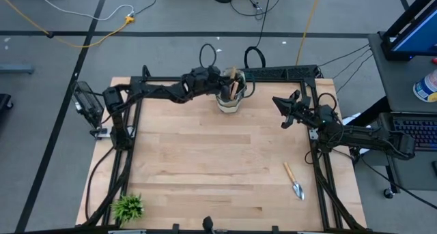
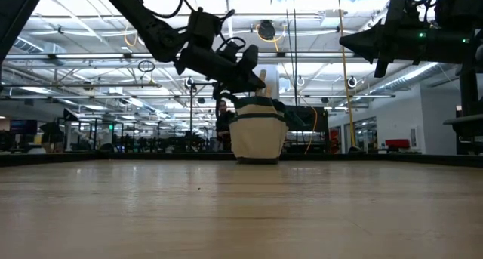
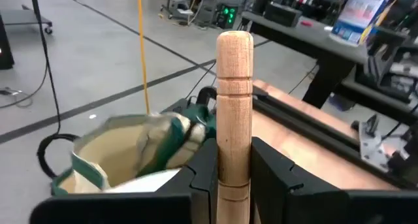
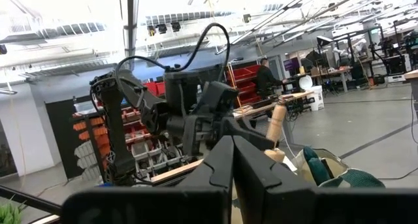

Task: Pick & Place Garden tools in Gardening bag
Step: Put the hand rake into the gardening bag, then put the trowel into the gardening bag

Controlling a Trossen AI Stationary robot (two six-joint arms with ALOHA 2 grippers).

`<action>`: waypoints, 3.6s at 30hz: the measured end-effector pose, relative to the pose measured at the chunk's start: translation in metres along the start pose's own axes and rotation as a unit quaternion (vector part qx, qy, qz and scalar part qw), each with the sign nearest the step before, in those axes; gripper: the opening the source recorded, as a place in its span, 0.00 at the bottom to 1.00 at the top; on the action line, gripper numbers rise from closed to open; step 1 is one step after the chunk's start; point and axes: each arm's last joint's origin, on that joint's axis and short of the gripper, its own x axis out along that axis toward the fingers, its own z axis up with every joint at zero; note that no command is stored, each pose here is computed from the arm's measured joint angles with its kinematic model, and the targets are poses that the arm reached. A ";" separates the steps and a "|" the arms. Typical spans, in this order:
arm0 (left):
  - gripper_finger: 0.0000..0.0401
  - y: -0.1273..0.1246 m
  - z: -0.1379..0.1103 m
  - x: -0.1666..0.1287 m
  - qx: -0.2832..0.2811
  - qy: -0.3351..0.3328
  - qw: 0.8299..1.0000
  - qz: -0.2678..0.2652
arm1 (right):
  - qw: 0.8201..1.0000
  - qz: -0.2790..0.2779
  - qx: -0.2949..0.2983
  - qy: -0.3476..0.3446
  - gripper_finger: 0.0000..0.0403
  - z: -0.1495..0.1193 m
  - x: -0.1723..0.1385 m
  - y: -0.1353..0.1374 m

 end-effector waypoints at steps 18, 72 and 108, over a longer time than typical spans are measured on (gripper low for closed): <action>0.37 -0.023 -0.019 -0.002 0.031 0.054 0.997 0.043 | 1.000 0.000 0.000 0.000 0.00 0.000 0.000 0.000; 0.60 -0.105 0.047 -0.168 0.052 0.131 0.990 -0.033 | 0.932 0.186 -0.001 0.310 0.00 -0.018 0.001 0.069; 0.60 -0.053 -0.033 -0.310 0.014 -0.017 0.988 -0.154 | 0.617 -0.024 0.223 0.755 0.00 -0.021 -0.006 0.150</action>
